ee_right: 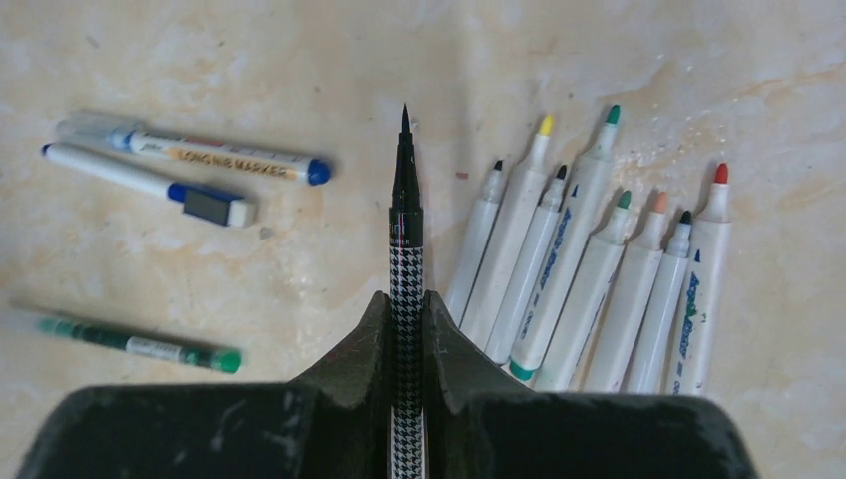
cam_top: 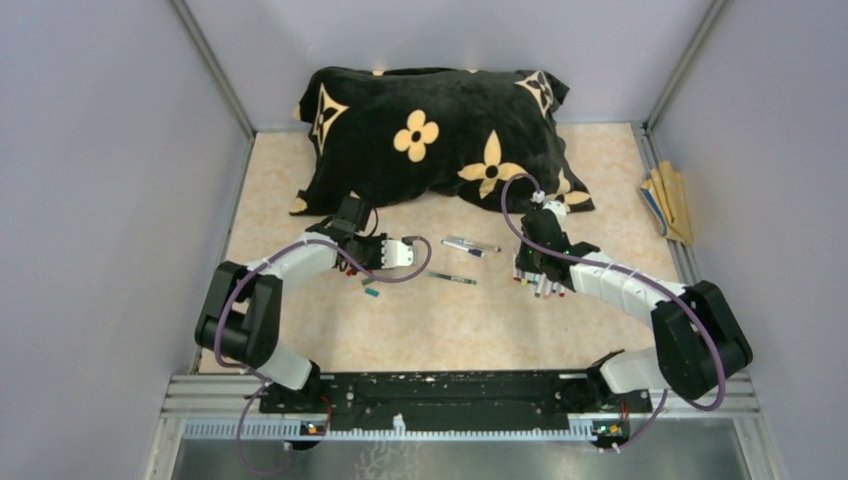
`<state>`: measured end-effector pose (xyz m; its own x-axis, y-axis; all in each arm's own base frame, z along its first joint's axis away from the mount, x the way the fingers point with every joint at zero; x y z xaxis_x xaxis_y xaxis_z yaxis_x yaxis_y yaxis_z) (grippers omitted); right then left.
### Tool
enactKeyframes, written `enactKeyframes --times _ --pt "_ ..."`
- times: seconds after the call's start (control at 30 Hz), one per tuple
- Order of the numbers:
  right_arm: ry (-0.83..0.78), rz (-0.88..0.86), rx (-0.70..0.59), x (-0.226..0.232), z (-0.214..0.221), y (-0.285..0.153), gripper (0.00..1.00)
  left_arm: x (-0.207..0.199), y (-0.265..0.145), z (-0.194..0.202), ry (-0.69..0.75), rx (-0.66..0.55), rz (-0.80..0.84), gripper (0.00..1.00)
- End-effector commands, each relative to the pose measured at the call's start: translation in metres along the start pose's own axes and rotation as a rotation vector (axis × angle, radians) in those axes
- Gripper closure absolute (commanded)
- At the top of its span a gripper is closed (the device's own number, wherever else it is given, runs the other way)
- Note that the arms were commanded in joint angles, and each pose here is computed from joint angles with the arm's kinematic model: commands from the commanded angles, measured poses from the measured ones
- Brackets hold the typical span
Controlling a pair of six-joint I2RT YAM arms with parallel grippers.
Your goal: Open the pen caps
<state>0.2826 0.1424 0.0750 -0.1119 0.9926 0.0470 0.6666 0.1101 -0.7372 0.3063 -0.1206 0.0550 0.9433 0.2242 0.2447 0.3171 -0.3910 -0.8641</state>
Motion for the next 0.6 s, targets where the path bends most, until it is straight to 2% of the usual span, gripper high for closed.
enactKeyframes --times 0.0,0.07,0.27,0.37,0.57 --pt "0.025 0.094 -0.027 -0.017 -0.005 0.015 1.0 -0.003 0.006 -0.002 -0.052 -0.021 0.032 0.65" --pt "0.018 0.1 -0.021 -0.017 -0.003 0.019 1.0 -0.003 0.005 -0.002 -0.05 -0.019 0.037 0.58" --pt "0.003 0.085 -0.019 -0.015 -0.001 0.023 0.89 0.003 -0.008 -0.017 -0.08 -0.049 0.045 0.35" --pt "0.003 0.071 -0.021 -0.013 -0.002 0.023 0.85 0.008 -0.018 -0.027 -0.113 -0.067 0.048 0.03" --pt "0.008 0.05 -0.021 -0.009 -0.002 0.022 0.79 0.012 -0.04 -0.047 -0.167 -0.123 0.055 0.01"
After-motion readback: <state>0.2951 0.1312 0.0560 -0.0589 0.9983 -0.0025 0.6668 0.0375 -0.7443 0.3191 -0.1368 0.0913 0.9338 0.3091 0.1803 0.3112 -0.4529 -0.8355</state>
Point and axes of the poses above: each gripper's point midway between its finger pads, its own y axis out along the fingers, its own x axis along the line the jaws close on, z = x × y, the point moved 2 cm from there along -y, back along the fingers, and after that the axes turned 15 degrees about -y, right-handed, at the moved point
